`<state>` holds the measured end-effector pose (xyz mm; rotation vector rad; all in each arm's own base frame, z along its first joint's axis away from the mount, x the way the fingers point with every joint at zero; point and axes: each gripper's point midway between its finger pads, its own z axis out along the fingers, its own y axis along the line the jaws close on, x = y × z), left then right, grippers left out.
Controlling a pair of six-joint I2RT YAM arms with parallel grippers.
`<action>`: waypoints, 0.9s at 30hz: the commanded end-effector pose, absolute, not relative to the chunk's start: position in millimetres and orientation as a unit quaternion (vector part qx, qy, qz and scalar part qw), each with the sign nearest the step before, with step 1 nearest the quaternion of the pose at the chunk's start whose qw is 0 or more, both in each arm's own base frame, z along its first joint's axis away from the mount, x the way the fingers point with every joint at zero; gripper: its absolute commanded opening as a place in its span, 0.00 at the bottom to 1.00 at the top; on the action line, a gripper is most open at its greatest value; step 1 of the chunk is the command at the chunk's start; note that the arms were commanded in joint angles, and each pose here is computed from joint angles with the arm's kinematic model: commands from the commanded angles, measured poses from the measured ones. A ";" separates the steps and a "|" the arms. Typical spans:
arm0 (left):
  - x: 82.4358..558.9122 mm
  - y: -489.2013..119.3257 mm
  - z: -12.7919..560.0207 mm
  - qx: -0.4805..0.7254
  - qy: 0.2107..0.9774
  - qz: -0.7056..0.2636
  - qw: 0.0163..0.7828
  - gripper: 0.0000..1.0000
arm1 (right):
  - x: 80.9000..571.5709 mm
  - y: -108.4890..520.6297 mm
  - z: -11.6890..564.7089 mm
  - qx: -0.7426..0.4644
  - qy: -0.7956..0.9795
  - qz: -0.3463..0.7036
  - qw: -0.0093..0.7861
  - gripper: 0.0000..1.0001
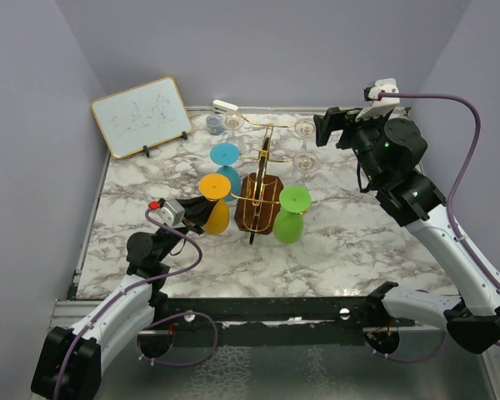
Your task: Place the wine glass upside down on the wine glass rack
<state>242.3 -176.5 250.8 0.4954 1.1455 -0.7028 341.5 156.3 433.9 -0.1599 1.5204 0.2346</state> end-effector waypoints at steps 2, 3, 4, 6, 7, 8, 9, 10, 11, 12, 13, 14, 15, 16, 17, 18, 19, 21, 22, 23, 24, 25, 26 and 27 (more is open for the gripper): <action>240.2 -170.1 263.9 0.217 0.502 -0.314 0.776 0.00 | 337.2 155.3 446.4 -0.072 0.674 0.115 0.726 0.99; 239.3 -169.7 264.8 0.217 0.501 -0.315 0.776 0.00 | 337.3 154.8 446.3 -0.072 0.674 0.114 0.726 0.99; 237.2 -169.0 267.5 0.217 0.497 -0.316 0.778 0.00 | 337.8 155.0 445.2 -0.073 0.675 0.113 0.725 0.99; 234.7 -168.5 270.4 0.217 0.495 -0.319 0.779 0.00 | 338.5 155.0 444.5 -0.073 0.675 0.111 0.726 0.99; 233.4 -168.4 270.7 0.218 0.496 -0.319 0.778 0.00 | 338.8 155.2 443.9 -0.073 0.675 0.111 0.725 0.99; 232.9 -167.5 271.4 0.219 0.496 -0.317 0.778 0.00 | 338.5 155.1 443.8 -0.074 0.675 0.111 0.725 0.99; 232.2 -166.3 271.7 0.219 0.496 -0.314 0.779 0.00 | 338.4 155.1 443.9 -0.074 0.675 0.111 0.725 0.99; 232.2 -165.0 272.1 0.217 0.497 -0.311 0.780 0.00 | 338.1 154.9 444.1 -0.074 0.675 0.111 0.726 0.99; 232.2 -163.8 272.6 0.216 0.499 -0.308 0.781 0.00 | 337.8 154.8 443.6 -0.075 0.675 0.111 0.726 0.99; 231.7 -162.9 271.9 0.216 0.501 -0.307 0.780 0.00 | 337.6 154.6 443.2 -0.076 0.675 0.110 0.726 0.99; 230.5 -162.8 271.5 0.219 0.501 -0.308 0.779 0.00 | 337.4 153.9 443.3 -0.075 0.675 0.109 0.726 0.99; 228.9 -162.5 271.1 0.221 0.500 -0.307 0.779 0.00 | 337.6 153.5 442.5 -0.075 0.676 0.107 0.726 0.99; 227.7 -162.2 269.7 0.223 0.501 -0.307 0.778 0.00 | 337.7 153.5 442.5 -0.075 0.675 0.107 0.726 0.99; 225.9 -162.6 269.4 0.227 0.500 -0.308 0.777 0.00 | 337.8 153.9 442.0 -0.076 0.676 0.107 0.725 0.99; 224.4 -163.2 268.3 0.231 0.500 -0.309 0.775 0.00 | 338.1 154.5 442.4 -0.075 0.676 0.109 0.725 0.99; 224.1 -163.1 267.2 0.233 0.502 -0.308 0.774 0.00 | 338.2 154.8 443.1 -0.076 0.675 0.109 0.726 0.99; 224.3 -162.8 265.3 0.235 0.504 -0.306 0.773 0.00 | 338.6 155.7 442.8 -0.077 0.676 0.110 0.725 0.99; 225.9 -162.2 260.1 0.238 0.512 -0.299 0.769 0.00 | 339.2 156.9 444.2 -0.077 0.675 0.113 0.725 0.99; 227.1 -161.9 257.0 0.240 0.517 -0.296 0.766 0.00 | 339.5 157.2 444.3 -0.077 0.675 0.114 0.725 0.99; 227.4 -161.8 254.6 0.243 0.520 -0.294 0.764 0.00 | 339.8 157.9 444.0 -0.077 0.675 0.115 0.724 0.99; 226.3 -162.1 253.3 0.248 0.520 -0.294 0.763 0.00 | 339.4 158.1 444.3 -0.077 0.675 0.116 0.724 0.99; 223.9 -162.8 253.0 0.253 0.517 -0.297 0.762 0.00 | 339.5 158.3 444.4 -0.076 0.675 0.117 0.725 0.99; 220.2 -164.6 253.2 0.259 0.513 -0.303 0.761 0.00 | 339.4 158.3 444.0 -0.076 0.675 0.117 0.725 0.99; 216.6 -166.6 253.1 0.266 0.509 -0.309 0.758 0.00 | 339.5 158.5 444.1 -0.076 0.674 0.118 0.725 0.99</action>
